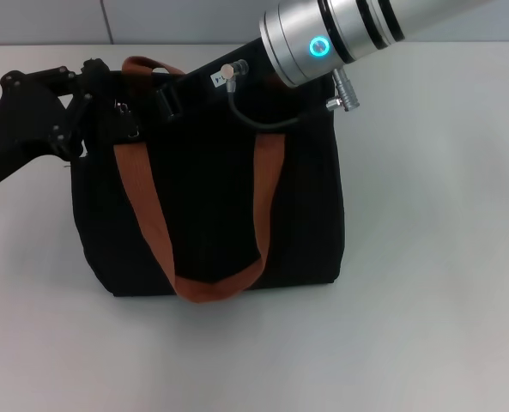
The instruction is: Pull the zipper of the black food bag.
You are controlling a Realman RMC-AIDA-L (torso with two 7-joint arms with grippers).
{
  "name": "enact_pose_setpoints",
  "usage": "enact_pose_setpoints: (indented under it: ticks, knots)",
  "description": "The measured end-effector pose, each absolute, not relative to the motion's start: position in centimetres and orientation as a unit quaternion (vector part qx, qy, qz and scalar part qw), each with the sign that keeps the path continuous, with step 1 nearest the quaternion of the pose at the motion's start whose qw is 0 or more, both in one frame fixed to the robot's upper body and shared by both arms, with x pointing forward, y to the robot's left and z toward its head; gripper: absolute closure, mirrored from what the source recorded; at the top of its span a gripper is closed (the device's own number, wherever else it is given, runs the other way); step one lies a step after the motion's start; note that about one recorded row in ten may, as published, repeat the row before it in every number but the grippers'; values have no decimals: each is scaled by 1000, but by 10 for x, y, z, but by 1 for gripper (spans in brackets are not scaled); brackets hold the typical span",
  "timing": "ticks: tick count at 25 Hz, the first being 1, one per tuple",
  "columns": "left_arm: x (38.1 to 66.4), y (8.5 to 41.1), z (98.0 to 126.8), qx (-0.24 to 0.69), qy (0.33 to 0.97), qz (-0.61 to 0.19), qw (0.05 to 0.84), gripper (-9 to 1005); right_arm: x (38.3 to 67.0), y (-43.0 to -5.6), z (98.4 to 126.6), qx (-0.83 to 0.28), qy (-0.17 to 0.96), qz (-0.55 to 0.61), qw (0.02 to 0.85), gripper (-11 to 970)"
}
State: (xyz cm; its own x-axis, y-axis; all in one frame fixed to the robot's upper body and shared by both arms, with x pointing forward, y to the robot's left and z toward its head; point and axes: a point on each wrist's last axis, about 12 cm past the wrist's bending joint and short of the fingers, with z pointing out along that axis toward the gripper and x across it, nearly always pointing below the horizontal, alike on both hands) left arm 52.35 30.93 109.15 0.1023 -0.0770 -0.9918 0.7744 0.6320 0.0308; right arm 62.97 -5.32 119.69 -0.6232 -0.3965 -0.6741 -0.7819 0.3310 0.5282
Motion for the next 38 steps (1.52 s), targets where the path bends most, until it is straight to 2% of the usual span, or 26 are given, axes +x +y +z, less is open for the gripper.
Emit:
enact_pose_setpoints:
  ticks: [6,11,17,30,38]
  knots:
    - [521,311,1089,291,598,-310,680,935,629,-54,1196,-378,785,440,220,766]
    - [519,311,1087,291,600,-310,678,933,629,-56,1197,-386,777,440,231,894]
    - [516,314,1085,285,602,-307,679,930,630,-59,1198,-384,773,445,238,957]
    - [513,317,1084,277,605,-304,682,924,630,-56,1197,-374,818,380,215,958]
    - [511,323,1083,266,608,-296,686,920,627,-80,1198,-337,859,314,224,957]
